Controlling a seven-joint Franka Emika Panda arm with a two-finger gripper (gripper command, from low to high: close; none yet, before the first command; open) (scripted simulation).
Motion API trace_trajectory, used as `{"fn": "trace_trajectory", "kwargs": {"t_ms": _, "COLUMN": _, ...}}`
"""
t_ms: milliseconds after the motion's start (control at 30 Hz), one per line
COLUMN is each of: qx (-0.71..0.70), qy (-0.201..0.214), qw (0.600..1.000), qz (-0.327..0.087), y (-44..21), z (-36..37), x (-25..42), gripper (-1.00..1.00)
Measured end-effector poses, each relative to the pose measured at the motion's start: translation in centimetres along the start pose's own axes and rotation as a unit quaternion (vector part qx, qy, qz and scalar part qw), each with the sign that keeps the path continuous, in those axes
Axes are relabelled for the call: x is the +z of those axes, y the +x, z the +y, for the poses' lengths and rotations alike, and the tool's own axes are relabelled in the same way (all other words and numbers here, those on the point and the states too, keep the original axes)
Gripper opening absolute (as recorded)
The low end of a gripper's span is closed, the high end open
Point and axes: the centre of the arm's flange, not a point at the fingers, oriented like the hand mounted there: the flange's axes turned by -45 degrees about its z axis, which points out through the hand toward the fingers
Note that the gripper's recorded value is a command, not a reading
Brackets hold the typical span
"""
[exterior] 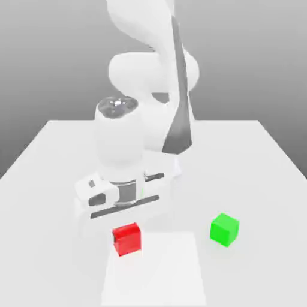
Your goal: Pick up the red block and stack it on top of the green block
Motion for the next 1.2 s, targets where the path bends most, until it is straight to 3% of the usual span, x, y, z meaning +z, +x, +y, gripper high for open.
{"fn": "trace_trajectory", "kwargs": {"t_ms": 400, "qx": 0.140, "qy": -0.005, "qw": 0.990, "qz": -0.005, "y": 3.2, "z": -10.8, "x": -2.1, "gripper": -1.00}}
{"fn": "trace_trajectory", "kwargs": {"t_ms": 867, "qx": 0.320, "qy": -0.001, "qw": 0.947, "qz": 0.000, "y": 2.7, "z": -23.5, "x": -4.0, "gripper": -1.00}}
{"fn": "trace_trajectory", "kwargs": {"t_ms": 1133, "qx": 0.338, "qy": -0.002, "qw": 0.941, "qz": 0.002, "y": 2.7, "z": -24.3, "x": 1.3, "gripper": -1.00}}
{"fn": "trace_trajectory", "kwargs": {"t_ms": 1167, "qx": 0.337, "qy": -0.002, "qw": 0.941, "qz": 0.001, "y": 2.6, "z": -24.3, "x": 2.1, "gripper": 1.00}}
{"fn": "trace_trajectory", "kwargs": {"t_ms": 1200, "qx": 0.338, "qy": -0.002, "qw": 0.941, "qz": 0.001, "y": 2.6, "z": -24.3, "x": 2.1, "gripper": 1.00}}
